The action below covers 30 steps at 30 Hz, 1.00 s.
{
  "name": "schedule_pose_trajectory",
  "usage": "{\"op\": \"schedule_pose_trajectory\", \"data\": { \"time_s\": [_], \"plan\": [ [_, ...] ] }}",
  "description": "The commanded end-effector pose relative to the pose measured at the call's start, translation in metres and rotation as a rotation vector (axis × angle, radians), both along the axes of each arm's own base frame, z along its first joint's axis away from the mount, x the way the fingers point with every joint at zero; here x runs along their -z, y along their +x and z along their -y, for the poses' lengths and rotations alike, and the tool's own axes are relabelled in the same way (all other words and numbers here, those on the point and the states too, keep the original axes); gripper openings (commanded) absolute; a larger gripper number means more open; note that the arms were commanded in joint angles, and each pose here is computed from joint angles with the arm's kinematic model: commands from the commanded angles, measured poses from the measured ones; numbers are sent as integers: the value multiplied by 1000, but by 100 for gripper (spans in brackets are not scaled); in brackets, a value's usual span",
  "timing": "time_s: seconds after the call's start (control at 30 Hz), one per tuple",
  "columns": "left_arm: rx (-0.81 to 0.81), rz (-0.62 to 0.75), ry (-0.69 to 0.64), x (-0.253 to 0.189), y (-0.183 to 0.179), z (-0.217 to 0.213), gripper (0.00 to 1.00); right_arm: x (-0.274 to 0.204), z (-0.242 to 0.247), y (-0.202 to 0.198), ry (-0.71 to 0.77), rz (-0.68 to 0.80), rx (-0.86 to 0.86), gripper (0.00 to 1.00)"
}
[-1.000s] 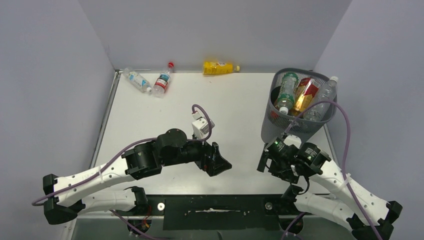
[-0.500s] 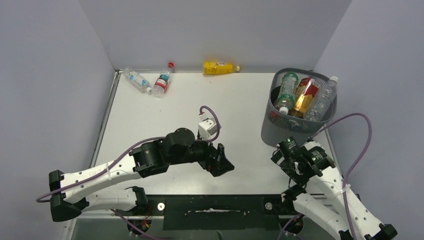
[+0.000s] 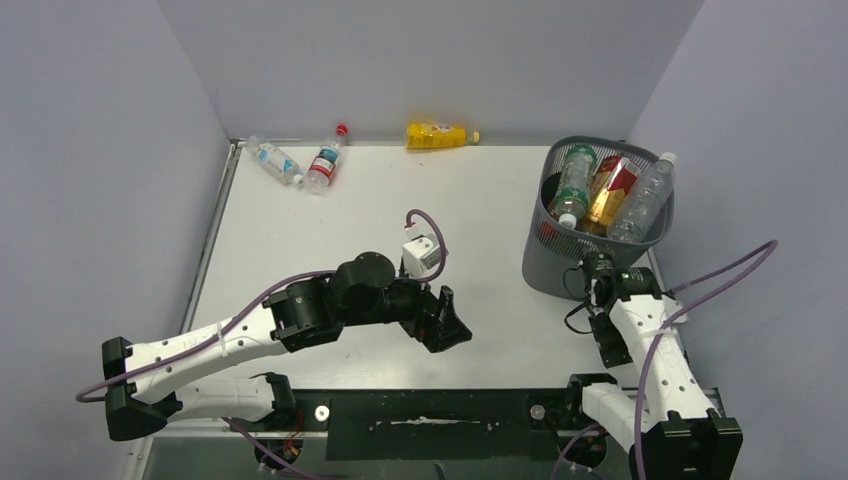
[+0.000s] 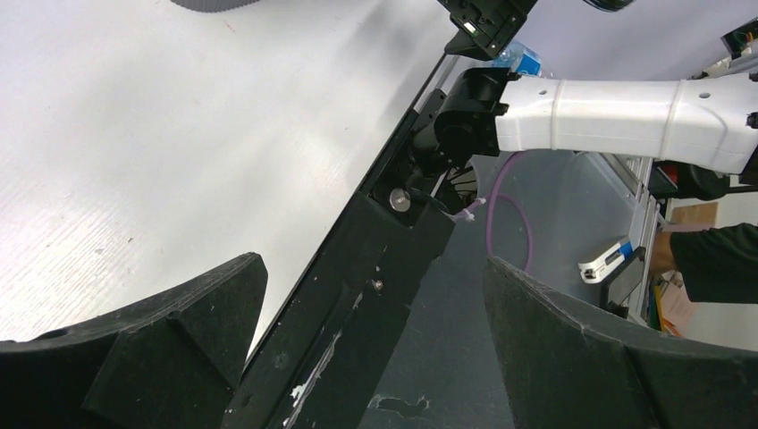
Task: Put the plastic bottles in the bin
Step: Pick up the plastic bottle at the center of the board.
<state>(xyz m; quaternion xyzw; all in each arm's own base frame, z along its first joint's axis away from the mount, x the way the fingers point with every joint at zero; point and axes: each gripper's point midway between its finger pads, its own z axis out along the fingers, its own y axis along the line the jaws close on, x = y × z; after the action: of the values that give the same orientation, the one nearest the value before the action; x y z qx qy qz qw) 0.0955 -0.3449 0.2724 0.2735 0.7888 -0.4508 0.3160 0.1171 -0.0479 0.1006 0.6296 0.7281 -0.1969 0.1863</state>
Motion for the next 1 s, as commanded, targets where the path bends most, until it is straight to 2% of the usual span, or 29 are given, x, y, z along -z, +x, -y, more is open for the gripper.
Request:
{"op": "schedule_pose_trajectory", "data": {
  "time_s": [0.0, 0.1, 0.23, 0.3, 0.5, 0.77, 0.93, 0.97],
  "plan": [
    [36, 34, -63, -29, -2, 7, 92, -14, 41, -3, -164, 43, 185, 99],
    [47, 29, -51, -26, -3, 7, 92, -14, 59, -15, -233, 40, 281, 99],
    [52, 29, -35, -24, -4, 6, 92, -18, 77, -27, -309, 110, 396, 98],
    [53, 26, -29, -23, -3, 6, 92, -20, 84, -28, -322, 128, 422, 98],
    [76, 22, -13, -20, -5, 11, 92, -11, 100, -46, -339, 52, 537, 98],
    [91, 24, 11, -16, -4, 12, 93, 8, 120, -58, -324, 88, 683, 96],
    [103, 18, 21, -14, -3, 13, 93, 20, 128, -65, -307, 60, 724, 89],
    [105, 18, 25, -12, -2, 13, 93, 20, 130, -64, -306, 68, 726, 84]
  ]
}}
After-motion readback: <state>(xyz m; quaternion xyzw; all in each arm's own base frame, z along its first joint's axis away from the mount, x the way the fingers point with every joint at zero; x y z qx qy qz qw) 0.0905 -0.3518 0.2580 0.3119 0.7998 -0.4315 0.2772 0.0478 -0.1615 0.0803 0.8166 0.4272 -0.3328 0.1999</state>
